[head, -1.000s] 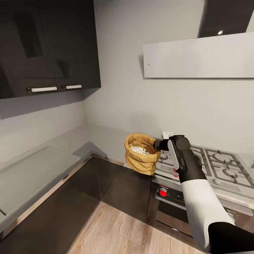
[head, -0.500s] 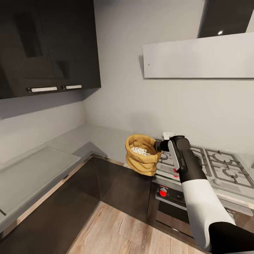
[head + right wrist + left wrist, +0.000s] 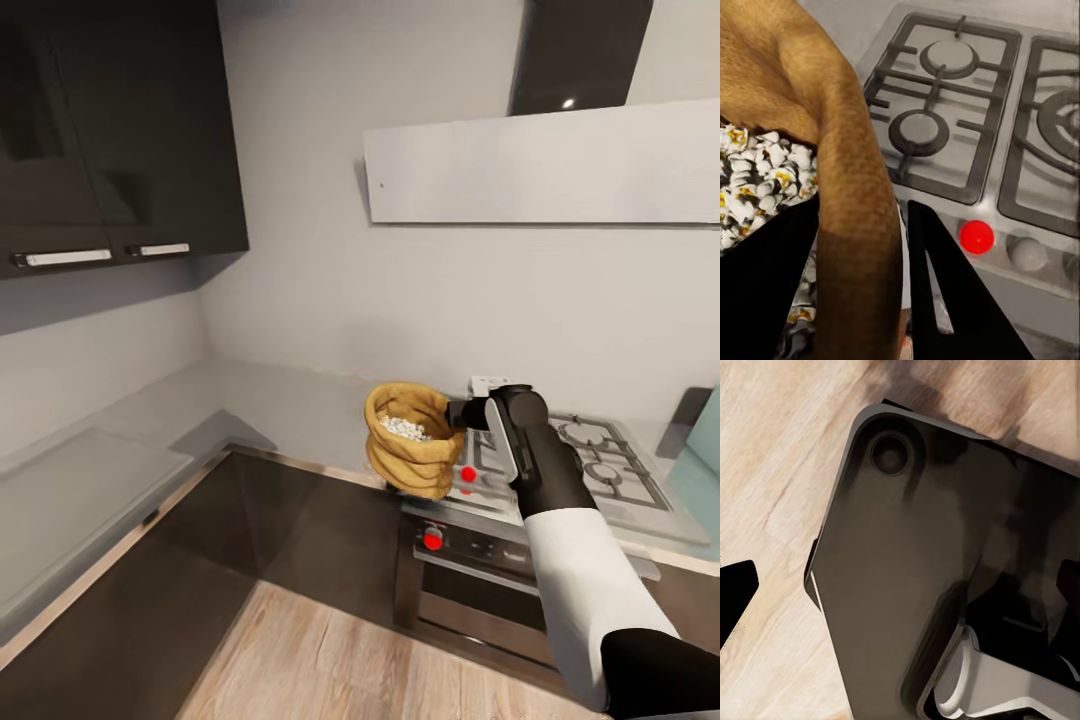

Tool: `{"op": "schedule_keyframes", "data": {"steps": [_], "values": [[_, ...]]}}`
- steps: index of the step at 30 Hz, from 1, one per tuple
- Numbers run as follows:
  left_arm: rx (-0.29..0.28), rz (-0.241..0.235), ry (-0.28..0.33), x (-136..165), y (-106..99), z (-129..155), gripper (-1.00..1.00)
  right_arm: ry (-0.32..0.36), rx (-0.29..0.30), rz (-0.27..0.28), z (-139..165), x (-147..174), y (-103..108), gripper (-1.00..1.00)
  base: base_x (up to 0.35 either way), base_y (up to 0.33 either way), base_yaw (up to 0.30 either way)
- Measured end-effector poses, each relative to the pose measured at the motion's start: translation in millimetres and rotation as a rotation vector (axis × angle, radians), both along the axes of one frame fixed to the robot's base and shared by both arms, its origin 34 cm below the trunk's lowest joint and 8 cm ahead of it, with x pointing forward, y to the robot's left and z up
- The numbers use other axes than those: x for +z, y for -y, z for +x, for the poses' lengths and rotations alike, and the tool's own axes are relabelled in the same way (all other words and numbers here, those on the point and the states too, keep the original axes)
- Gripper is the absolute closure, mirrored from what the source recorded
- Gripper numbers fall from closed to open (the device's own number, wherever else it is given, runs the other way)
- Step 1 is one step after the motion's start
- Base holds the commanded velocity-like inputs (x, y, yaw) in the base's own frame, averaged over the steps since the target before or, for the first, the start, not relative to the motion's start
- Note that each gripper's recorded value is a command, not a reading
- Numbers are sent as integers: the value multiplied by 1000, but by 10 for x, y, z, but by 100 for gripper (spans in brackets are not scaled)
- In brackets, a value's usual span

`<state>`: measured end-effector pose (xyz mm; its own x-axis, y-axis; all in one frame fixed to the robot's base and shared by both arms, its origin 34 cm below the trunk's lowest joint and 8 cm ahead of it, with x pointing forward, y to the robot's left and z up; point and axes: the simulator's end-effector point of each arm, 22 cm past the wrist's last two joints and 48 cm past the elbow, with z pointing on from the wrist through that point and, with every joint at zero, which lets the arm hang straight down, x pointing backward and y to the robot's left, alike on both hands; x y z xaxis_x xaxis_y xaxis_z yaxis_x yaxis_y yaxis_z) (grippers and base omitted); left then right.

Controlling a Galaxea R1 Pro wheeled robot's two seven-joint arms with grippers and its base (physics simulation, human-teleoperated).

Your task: In the kitchen, take the popcorn bag from the countertop, put it into the microwave, and heat it until the popcorn is cooked so the cooked popcorn ends up inside the bag.

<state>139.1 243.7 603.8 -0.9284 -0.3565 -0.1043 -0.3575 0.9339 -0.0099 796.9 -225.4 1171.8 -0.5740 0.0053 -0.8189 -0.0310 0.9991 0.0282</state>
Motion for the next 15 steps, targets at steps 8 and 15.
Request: {"op": "schedule_keyframes", "data": {"steps": [8, 15], "values": [[0, 0, 3, 1, 0, 13, -100, 9, -13, -12, -3, 45, 98, 100, 0, 0, -293], [0, 0, 7, 2, 0, 26, -100, 14, -14, -14, -9, 74, 105, 100, 0, 0, -293]]}}
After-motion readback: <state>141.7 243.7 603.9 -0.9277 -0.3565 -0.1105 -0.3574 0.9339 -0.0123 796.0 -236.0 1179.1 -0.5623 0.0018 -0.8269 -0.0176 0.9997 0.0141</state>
